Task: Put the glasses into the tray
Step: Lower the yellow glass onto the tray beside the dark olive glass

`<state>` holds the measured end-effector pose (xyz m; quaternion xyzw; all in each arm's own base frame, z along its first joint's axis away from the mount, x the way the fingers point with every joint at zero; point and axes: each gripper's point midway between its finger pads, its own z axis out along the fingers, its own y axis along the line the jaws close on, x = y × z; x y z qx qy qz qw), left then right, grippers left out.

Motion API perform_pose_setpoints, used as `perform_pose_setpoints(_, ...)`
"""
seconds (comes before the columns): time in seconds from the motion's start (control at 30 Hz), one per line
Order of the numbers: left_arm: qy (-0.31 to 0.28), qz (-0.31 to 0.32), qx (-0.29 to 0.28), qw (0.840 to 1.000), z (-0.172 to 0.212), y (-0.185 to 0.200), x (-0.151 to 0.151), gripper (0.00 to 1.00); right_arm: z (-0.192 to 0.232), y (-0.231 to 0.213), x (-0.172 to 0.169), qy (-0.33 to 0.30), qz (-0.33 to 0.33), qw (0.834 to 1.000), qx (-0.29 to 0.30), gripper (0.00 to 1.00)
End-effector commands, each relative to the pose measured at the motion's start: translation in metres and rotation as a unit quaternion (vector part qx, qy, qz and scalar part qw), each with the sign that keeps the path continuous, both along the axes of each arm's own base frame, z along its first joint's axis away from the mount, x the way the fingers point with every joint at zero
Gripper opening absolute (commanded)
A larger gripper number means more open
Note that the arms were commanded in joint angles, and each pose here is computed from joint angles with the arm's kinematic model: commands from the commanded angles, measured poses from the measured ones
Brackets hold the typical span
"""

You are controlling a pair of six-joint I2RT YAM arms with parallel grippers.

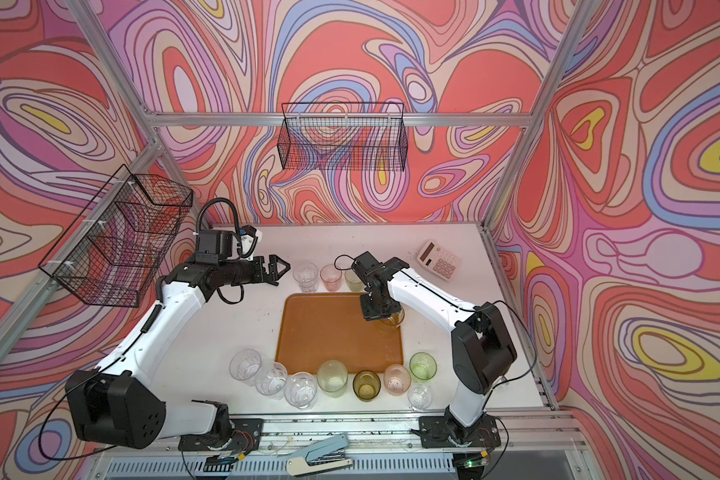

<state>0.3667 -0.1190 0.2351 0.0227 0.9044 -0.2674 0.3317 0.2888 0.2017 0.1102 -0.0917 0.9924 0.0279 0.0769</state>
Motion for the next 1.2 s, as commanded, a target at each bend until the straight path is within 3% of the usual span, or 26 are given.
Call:
perform_pose_setpoints(0.0,0.007,-0.004,-0.002,1.000,-0.005,-0.001,-0.001,1.00,0.003,0.005,0.007,-0.014,0.000,1.000,-0.001,0.00)
perform_pose_setpoints(0.27,0.006,-0.004,-0.001,1.000,-0.004,-0.001,-0.001,1.00,-0.001,0.003,0.005,-0.011,0.002,1.000,-0.013,0.00)
perform_pose_setpoints(0.63,0.007,-0.004,-0.004,1.000,-0.005,-0.001,0.000,1.00,-0.007,0.002,-0.001,-0.003,0.003,1.000,-0.025,0.09)
perform_pose_setpoints(1.17,0.006,-0.005,-0.008,1.000,-0.004,-0.003,0.000,1.00,0.011,0.001,-0.006,-0.016,0.003,0.999,-0.029,0.35)
